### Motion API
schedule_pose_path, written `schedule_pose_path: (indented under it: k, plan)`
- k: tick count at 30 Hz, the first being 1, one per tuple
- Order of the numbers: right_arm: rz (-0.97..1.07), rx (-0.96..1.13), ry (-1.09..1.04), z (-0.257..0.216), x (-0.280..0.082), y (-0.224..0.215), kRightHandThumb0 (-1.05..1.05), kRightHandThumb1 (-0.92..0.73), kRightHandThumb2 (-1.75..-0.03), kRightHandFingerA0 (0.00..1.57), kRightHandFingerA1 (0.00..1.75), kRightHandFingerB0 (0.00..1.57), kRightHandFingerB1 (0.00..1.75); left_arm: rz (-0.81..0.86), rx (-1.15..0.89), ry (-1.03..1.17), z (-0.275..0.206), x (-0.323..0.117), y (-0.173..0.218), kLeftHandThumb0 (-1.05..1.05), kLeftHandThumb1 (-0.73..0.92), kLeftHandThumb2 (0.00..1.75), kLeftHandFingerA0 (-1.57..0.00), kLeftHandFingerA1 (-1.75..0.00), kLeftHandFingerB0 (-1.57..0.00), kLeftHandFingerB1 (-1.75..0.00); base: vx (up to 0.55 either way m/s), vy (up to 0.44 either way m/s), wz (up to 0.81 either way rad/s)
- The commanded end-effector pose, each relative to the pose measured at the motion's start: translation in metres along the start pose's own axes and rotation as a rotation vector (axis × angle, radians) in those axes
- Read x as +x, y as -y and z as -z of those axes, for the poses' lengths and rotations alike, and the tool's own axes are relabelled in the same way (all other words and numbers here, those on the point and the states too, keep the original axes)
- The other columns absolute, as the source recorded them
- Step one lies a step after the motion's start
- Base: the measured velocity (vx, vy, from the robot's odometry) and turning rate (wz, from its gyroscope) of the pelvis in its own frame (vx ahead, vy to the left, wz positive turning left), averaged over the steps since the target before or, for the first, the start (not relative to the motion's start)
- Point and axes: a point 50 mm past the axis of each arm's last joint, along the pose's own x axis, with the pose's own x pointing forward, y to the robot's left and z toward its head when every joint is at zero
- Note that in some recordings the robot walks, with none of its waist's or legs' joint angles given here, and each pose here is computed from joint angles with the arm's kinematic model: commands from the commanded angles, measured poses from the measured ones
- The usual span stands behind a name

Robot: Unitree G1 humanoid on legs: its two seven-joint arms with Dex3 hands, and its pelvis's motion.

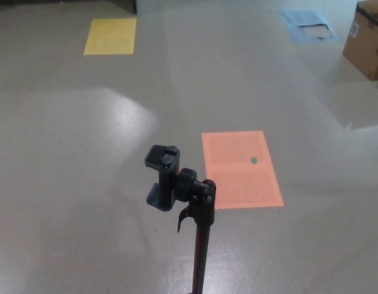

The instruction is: A phone stand is kept on the floor and the robot uses both its hands to grab it and uses its left hand to extend the phone stand by pulling it upwards

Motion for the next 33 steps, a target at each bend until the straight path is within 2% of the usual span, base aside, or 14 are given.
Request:
schedule_pose_path:
  k: [1, 10, 12, 14, 15, 16, 18, 19, 22, 23, 25, 30, 33]
  plan:
    - [0.055, -0.099, 0.634, -0.048, -0.067, 0.006, -0.89, -0.88, -1.19, 0.01, 0.31, 0.0, 0.1, -0.171, -0.193, 0.742, -0.052, -0.078, -0.038, -0.66, 0.81, 0.65, -0.45, -0.38, -0.45, -0.35, 0.0, 0.0, 0.0]
    - [0.042, -0.086, 0.641, -0.049, -0.068, 0.001, -0.88, -0.83, -1.13, 0.04, 0.31, 0.02, 0.14, -0.173, -0.204, 0.738, -0.051, -0.083, -0.041, -0.66, 0.8, 0.64, -0.45, -0.37, -0.44, -0.35, 0.0, 0.0, 0.0]
    - [0.046, -0.07, 0.674, -0.066, -0.064, 0.005, -0.89, -0.84, -1.15, 0.01, 0.25, 0.0, 0.1, -0.173, -0.184, 0.816, -0.069, -0.076, -0.044, -0.65, 0.82, 0.65, -0.45, -0.37, -0.43, -0.34, 0.0, 0.0, 0.0]
    - [0.046, -0.061, 0.704, -0.07, -0.06, 0.006, -0.87, -0.78, -1.1, 0.01, 0.31, 0.0, 0.14, -0.167, -0.168, 0.836, -0.076, -0.073, -0.045, -0.66, 0.81, 0.64, -0.46, -0.36, -0.42, -0.34, 0.0, 0.0, 0.0]
    - [0.047, -0.058, 0.738, -0.077, -0.054, 0.005, -0.85, -0.74, -1.07, 0.01, 0.34, 0.0, 0.19, -0.149, -0.167, 0.86, -0.087, -0.069, -0.046, -0.69, 0.77, 0.67, -0.44, -0.36, -0.39, -0.33, 0.0, 0.0, 0.0]
    - [0.044, -0.058, 0.744, -0.084, -0.05, 0.005, -0.87, -0.73, -1.07, 0.01, 0.31, 0.0, 0.17, -0.136, -0.174, 0.883, -0.098, -0.067, -0.046, -0.71, 0.67, 1.04, -0.37, -0.51, -0.3, -0.46, 0.0, 0.0, 0.0]
    - [0.036, -0.061, 0.758, -0.098, -0.044, 0.007, -0.89, -0.73, -1.07, 0.01, 0.29, 0.0, 0.15, -0.089, -0.222, 0.934, -0.125, -0.063, -0.041, -0.71, 0.65, 1.03, -0.37, -0.51, -0.28, -0.46, 0.0, 0.0, 0.0]
    - [0.043, -0.074, 0.768, -0.103, -0.042, 0.008, -0.91, -0.73, -1.08, 0.01, 0.3, 0.0, 0.14, -0.084, -0.212, 0.963, -0.135, -0.062, -0.04, -0.7, 0.77, 0.67, -0.41, -0.35, -0.35, -0.32, 0.0, 0.0, 0.0]
    - [0.045, -0.08, 0.772, -0.106, -0.042, 0.008, -0.91, -0.73, -1.08, 0.01, 0.3, 0.0, 0.14, -0.08, -0.211, 0.973, -0.14, -0.063, -0.039, -0.7, 0.77, 0.67, -0.41, -0.35, -0.35, -0.32, 0.0, 0.0, 0.0]
    - [0.036, -0.078, 0.779, -0.113, -0.039, 0.009, -0.89, -0.68, -1.04, 0.0, 0.28, 0.0, 0.13, -0.045, -0.207, 1.009, -0.156, -0.061, -0.038, -0.68, 0.81, 0.64, -0.34, -0.34, -0.31, -0.31, 0.0, 0.0, 0.0]
    - [0.014, -0.103, 0.804, -0.129, -0.033, 0.008, -0.87, -0.66, -1.02, 0.0, 0.27, 0.0, 0.13, 0.026, -0.169, 1.069, -0.193, -0.065, -0.033, -0.71, 0.81, 0.64, -0.32, -0.33, -0.31, -0.31, 0.0, 0.0, 0.0]
    - [0.002, -0.11, 0.83, -0.144, -0.027, 0.008, -0.92, -0.68, -1.05, 0.0, 0.25, 0.0, 0.12, 0.076, -0.094, 1.075, -0.213, -0.056, -0.03, -0.82, 0.84, 0.66, -0.31, -0.31, -0.29, -0.3, 0.0, 0.0, 0.0]
    - [-0.022, -0.14, 0.821, -0.146, -0.026, 0.007, -0.9, -0.64, -1.02, 0.0, 0.35, 0.0, 0.15, 0.113, -0.051, 1.082, -0.218, -0.052, -0.025, -0.83, 0.88, 0.67, -0.3, -0.31, -0.28, -0.31, 0.0, 0.0, 0.0]
